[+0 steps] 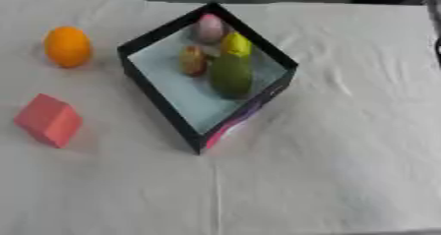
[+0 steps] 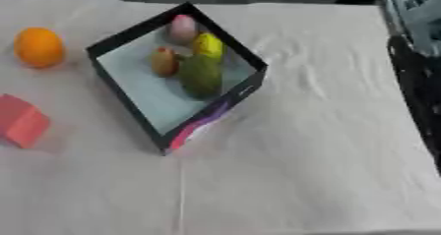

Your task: Pick up objects on the table and place them in the box.

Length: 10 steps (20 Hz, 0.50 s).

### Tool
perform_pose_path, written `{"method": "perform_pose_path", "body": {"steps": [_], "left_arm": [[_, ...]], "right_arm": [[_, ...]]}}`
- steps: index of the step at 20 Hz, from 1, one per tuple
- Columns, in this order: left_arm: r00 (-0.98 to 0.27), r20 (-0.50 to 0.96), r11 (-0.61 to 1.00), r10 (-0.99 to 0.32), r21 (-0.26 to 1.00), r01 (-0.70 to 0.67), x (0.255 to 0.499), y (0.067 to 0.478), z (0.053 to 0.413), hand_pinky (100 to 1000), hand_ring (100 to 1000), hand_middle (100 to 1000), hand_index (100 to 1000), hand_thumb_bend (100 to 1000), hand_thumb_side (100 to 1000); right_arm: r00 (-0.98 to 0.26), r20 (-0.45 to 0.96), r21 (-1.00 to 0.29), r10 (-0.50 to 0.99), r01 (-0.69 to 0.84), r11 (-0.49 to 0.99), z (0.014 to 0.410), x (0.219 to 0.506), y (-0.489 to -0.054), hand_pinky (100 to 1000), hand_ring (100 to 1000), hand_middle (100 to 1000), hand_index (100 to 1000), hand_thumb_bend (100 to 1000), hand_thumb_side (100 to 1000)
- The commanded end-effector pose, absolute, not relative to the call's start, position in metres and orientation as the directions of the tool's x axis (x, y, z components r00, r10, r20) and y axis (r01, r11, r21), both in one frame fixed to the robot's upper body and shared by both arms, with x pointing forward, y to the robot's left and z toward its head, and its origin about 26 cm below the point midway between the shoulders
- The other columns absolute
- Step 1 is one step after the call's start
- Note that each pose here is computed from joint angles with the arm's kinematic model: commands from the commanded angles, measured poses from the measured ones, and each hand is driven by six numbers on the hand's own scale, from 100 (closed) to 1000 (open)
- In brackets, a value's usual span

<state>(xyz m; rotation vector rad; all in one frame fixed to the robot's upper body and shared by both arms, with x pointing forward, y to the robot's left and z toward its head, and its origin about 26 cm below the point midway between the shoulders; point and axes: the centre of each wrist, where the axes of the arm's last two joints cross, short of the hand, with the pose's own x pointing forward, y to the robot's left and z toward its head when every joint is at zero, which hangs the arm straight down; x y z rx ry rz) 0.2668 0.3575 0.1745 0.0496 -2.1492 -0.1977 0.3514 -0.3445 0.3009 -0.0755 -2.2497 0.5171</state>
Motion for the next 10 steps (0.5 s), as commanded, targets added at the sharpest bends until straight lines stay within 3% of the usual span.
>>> {"method": "perform_pose_path", "body": {"steps": [1,7,9,10], "left_arm": [[-0.602,0.787,0.977,-0.134,0.207,0.053,0.266,0.358,0.190,963,849,798,847,100,641],[-0.716,0.679,0.938,-0.161,0.331,0.102,0.270,0.360,0.210,953,852,829,865,100,566],[-0.790,0.587,0.887,-0.176,0.443,0.131,0.270,0.364,0.226,953,863,856,879,100,590],[-0.823,0.539,0.854,-0.181,0.501,0.141,0.270,0.367,0.234,949,870,861,891,100,649]], "right_arm": [[-0.707,0.696,-0.272,0.122,-0.102,0.957,0.311,0.325,-0.356,941,784,753,895,100,557],[-0.701,0.711,-0.058,-0.044,-0.121,0.991,0.274,0.304,-0.375,941,780,768,900,100,581],[-0.701,0.710,-0.006,-0.058,-0.088,0.996,0.266,0.302,-0.381,936,773,761,896,100,591],[-0.702,0.710,0.006,-0.059,-0.078,0.997,0.264,0.301,-0.383,935,772,759,900,100,592]]}}
